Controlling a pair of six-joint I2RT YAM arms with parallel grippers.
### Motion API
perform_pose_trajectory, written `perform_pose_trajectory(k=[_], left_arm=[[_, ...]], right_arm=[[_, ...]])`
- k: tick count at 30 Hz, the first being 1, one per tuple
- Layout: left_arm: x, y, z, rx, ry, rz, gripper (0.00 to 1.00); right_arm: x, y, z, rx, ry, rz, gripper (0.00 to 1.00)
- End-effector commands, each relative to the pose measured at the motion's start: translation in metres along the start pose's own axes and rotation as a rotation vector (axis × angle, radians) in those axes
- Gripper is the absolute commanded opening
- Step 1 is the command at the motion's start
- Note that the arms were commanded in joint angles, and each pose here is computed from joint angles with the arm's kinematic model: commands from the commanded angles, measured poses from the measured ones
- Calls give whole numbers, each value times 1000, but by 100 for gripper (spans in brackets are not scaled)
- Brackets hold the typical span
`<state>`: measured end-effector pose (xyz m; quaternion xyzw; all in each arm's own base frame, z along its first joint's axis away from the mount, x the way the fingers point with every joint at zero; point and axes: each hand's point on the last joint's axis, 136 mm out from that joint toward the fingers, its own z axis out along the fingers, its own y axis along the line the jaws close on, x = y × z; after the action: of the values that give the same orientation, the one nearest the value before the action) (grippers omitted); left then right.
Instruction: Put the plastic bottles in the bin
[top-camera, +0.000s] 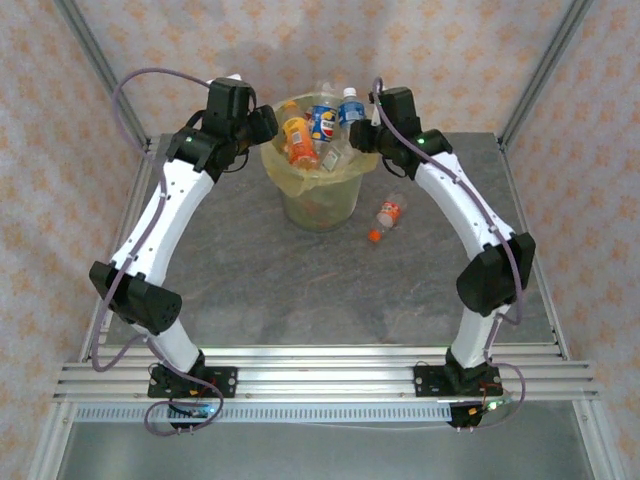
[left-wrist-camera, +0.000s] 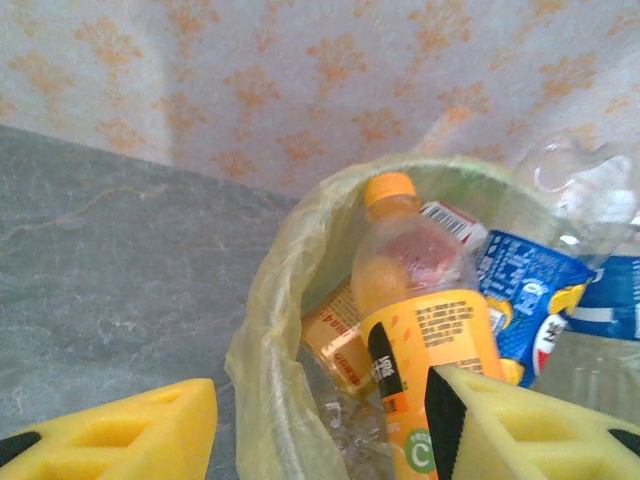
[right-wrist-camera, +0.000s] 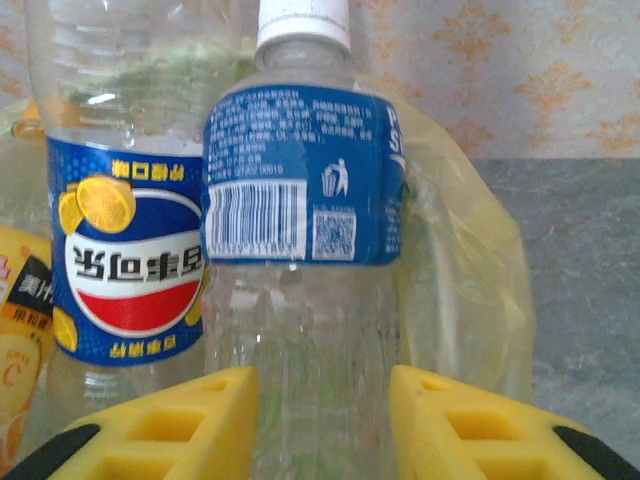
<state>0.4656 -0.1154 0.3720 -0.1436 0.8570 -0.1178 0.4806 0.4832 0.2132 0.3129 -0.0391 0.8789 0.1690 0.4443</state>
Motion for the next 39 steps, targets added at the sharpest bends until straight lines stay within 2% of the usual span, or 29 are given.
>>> perform_pose_trajectory(k=[1, 6, 14, 17, 20, 24, 28, 33, 39], left_arm=[[-1, 1, 2, -14, -5, 17, 58], [3, 0, 8, -6, -2, 2, 58], [10, 6, 21, -46, 13, -5, 58], [11, 10, 20, -60, 12, -3, 58], [10, 13, 16, -73, 1, -7, 59], [11, 20, 10, -92, -15, -27, 59], [16, 30, 4, -116, -22, -50, 59], [21, 44, -10, -148, -51, -91, 60], [22, 58, -32, -169, -89, -123, 62]], right_arm=[[0, 2, -21, -11, -5, 22, 40], [-19, 6, -42, -18, -66, 17, 42], [-35, -14, -43, 107, -126, 66, 42], [-33, -29, -56, 186, -141, 109, 46], [-27, -45, -77, 262, -155, 144, 54], [-2, -71, -101, 373, -148, 198, 67], [39, -91, -107, 435, -94, 261, 77], [98, -105, -88, 433, 2, 368, 86], [143, -112, -47, 411, 128, 428, 96]])
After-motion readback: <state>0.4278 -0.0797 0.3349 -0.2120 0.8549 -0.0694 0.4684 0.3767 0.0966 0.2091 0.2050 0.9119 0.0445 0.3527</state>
